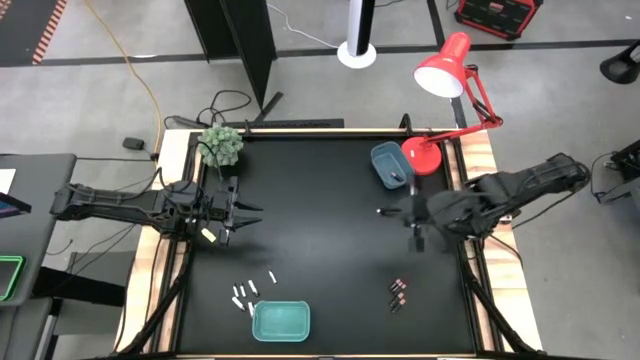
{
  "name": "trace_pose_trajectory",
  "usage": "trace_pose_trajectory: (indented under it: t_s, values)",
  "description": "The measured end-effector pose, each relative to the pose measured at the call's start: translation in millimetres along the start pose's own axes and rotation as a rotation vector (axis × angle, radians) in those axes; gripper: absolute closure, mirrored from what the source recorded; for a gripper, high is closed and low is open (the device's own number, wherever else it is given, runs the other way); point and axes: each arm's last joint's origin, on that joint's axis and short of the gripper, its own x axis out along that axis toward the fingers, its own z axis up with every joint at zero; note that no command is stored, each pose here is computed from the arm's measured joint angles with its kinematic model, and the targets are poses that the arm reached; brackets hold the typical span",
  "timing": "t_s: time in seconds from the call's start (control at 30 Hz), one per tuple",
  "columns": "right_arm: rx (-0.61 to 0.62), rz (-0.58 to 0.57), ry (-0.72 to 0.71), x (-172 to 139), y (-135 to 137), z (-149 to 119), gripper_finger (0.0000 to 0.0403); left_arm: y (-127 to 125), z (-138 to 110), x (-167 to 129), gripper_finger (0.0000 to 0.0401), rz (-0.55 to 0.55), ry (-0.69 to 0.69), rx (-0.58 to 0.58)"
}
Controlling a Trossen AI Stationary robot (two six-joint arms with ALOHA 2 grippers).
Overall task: Sort batteries
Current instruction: Put the black battery into the blue bin
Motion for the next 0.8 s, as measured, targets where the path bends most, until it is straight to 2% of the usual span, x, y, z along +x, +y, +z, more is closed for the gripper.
trace_pose_trajectory:
  t_s: [0.3, 0.6, 0.7, 0.8]
  values:
    - [0.027, -0.015, -0.078, -15, -8, -8, 0.0387, 0, 0, 0, 0.0276, 0.0, 0.0, 0.0]
    - [-0.261, -0.023, -0.033, -2, -2, -9, 0.0387, 0, 0, 0, 0.0276, -0.001, 0.001, 0.001]
    - [-0.293, -0.028, -0.021, 2, -1, -9, 0.0387, 0, 0, 0, 0.0276, 0.0, 0.001, 0.001]
    - [-0.271, -0.041, -0.018, 3, -3, -9, 0.0387, 0, 0, 0, 0.0276, 0.0, 0.001, 0.0]
